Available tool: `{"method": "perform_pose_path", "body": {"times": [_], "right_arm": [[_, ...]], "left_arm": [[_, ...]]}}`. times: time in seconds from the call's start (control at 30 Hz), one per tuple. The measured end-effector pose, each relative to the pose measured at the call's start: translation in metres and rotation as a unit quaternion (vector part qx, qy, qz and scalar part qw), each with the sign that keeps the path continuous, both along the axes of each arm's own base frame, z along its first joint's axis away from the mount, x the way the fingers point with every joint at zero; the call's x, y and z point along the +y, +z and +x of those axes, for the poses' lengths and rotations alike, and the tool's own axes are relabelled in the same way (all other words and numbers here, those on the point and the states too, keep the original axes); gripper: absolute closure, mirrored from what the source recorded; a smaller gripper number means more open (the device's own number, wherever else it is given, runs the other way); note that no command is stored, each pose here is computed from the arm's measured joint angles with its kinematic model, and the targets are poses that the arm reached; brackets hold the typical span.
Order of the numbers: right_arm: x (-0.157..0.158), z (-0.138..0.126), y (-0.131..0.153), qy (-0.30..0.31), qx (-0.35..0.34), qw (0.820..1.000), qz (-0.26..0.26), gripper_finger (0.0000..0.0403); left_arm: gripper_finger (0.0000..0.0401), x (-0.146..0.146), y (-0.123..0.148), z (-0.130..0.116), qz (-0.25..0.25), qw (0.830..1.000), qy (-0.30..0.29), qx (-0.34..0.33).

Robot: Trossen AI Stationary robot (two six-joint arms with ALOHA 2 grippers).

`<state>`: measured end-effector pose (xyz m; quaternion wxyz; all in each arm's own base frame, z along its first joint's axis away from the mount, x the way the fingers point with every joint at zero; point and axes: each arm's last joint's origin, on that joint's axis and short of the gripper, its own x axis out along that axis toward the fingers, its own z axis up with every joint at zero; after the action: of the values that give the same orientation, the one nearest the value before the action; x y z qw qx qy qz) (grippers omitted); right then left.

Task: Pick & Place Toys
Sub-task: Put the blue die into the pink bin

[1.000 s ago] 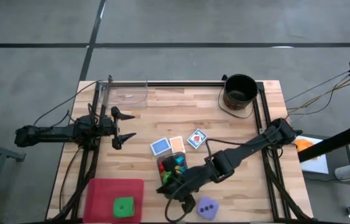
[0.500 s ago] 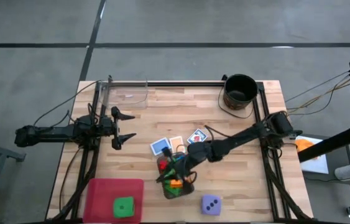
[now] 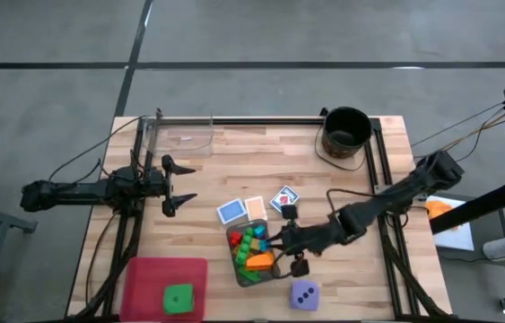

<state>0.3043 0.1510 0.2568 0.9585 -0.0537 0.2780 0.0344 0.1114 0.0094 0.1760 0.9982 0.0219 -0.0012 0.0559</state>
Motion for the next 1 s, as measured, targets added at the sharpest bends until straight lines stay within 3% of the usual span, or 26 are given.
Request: {"method": "perform_pose_path", "body": {"times": [0.17,0.3,0.5,0.6,0.77,1.0], "right_arm": [[0.023,-0.011,0.021,-0.059,0.091,0.993,0.045,0.0224],[0.043,-0.01,0.03,-0.097,0.179,0.977,0.065,0.0129],[0.075,0.008,0.031,-0.146,0.322,0.932,0.082,0.0025],[0.085,0.019,0.03,-0.17,0.389,0.901,0.083,0.0007],[0.101,0.033,0.023,-0.191,0.468,0.858,0.087,0.0017],[0.119,0.048,0.02,-0.201,0.47,0.848,0.141,0.0016]], "left_arm": [[0.0024,0.0,-0.002,0.0,-0.009,1.0,0.0,0.001],[0.0024,0.0,-0.006,0.001,-0.014,1.0,0.0,0.007],[0.0024,0.0,-0.008,0.001,-0.013,1.0,0.0,0.008],[0.0024,0.0,-0.008,0.001,-0.01,1.0,0.0,0.008],[0.0024,0.0,-0.008,0.001,0.0,1.0,0.0,0.01],[0.0024,0.0,-0.007,0.001,0.014,1.0,0.0,0.005]]}}
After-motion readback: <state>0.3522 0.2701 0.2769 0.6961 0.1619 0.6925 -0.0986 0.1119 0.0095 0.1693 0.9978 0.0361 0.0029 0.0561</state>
